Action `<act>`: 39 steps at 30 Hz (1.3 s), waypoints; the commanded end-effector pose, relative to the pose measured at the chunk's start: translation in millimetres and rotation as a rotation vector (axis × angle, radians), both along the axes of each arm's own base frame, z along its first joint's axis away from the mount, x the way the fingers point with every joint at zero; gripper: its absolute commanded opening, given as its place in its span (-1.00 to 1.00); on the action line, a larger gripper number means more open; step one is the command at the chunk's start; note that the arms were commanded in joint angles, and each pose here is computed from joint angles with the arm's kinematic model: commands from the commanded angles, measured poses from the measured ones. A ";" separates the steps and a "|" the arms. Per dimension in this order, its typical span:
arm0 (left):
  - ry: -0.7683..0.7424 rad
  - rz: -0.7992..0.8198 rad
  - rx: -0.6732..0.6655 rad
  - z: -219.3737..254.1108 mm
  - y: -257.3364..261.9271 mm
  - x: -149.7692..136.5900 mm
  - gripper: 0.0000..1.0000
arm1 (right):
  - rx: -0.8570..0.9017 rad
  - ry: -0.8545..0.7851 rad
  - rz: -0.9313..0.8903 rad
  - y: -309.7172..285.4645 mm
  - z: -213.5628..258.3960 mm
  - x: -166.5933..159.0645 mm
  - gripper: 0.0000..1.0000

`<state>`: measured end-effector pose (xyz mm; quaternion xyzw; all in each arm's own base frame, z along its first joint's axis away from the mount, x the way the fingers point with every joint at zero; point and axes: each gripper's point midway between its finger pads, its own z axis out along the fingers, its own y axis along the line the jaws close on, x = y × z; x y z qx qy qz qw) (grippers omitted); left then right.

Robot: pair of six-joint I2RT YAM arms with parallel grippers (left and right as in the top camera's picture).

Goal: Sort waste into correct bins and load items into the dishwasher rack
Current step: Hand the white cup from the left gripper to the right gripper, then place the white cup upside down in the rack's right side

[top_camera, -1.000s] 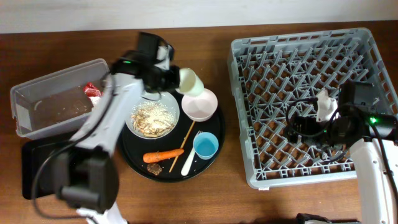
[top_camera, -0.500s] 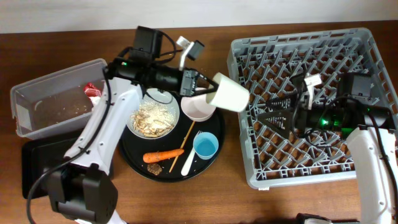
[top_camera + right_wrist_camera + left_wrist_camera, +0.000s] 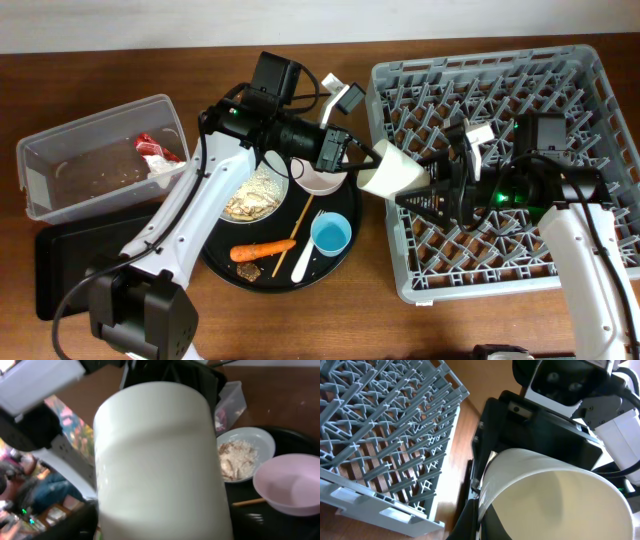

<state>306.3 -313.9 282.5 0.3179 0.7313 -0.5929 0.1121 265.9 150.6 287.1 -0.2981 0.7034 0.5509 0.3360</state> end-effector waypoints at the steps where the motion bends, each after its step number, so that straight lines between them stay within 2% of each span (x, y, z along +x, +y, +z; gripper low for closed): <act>1: -0.021 -0.025 -0.029 6.2 -1.8 -4.0 -1.00 | 0.014 -0.020 0.014 2.1 7.6 -0.2 0.40; 6: -0.021 -0.025 -0.028 6.2 -1.8 -4.1 -0.98 | 0.013 -0.021 0.013 2.1 7.5 -0.1 0.15; 7: -0.021 -0.025 -0.028 6.1 -1.8 -4.0 -0.90 | 0.013 -0.021 0.013 1.9 7.5 0.0 0.12; 8: -0.023 -0.022 -0.024 5.4 -1.6 -3.3 -0.69 | 0.013 -0.020 0.012 1.7 7.4 0.0 0.08; 10: -0.043 0.023 0.040 -5.8 0.1 4.6 -0.42 | -0.007 -0.005 0.000 0.9 3.7 1.7 0.07; 12: -0.074 0.145 0.229 -37.5 13.5 24.4 -0.25 | -0.100 0.080 -0.068 -4.7 -14.1 9.7 0.06; 14: -0.098 0.281 0.461 -71.5 44.1 44.7 -0.17 | -0.212 0.169 -0.161 -15.0 -34.4 19.0 0.01; 18: -0.068 0.483 0.815 -109.3 122.5 63.0 -0.09 | -0.337 0.306 -0.356 -47.5 -47.1 34.6 -0.09; 20: -0.040 0.556 0.949 -114.2 164.4 61.6 -0.08 | -0.423 0.371 -0.478 -75.2 -47.2 37.4 -0.08; 25: -0.027 0.771 1.136 -90.4 247.1 53.8 -0.08 | -0.574 0.531 -0.771 -143.5 -28.3 25.5 -0.08; 28: -0.025 0.841 1.131 -72.9 267.5 46.7 -0.08 | -0.618 0.610 -0.943 -183.0 -21.7 16.3 -0.07; 33: -0.019 0.872 1.126 -63.3 277.6 39.4 -0.08 | -0.712 0.822 -1.298 -272.5 -39.2 -11.3 -0.10; 39: -0.017 0.868 1.125 -63.6 277.0 39.0 -0.08 | -0.704 1.081 -1.408 -331.9 -86.5 -21.3 -0.09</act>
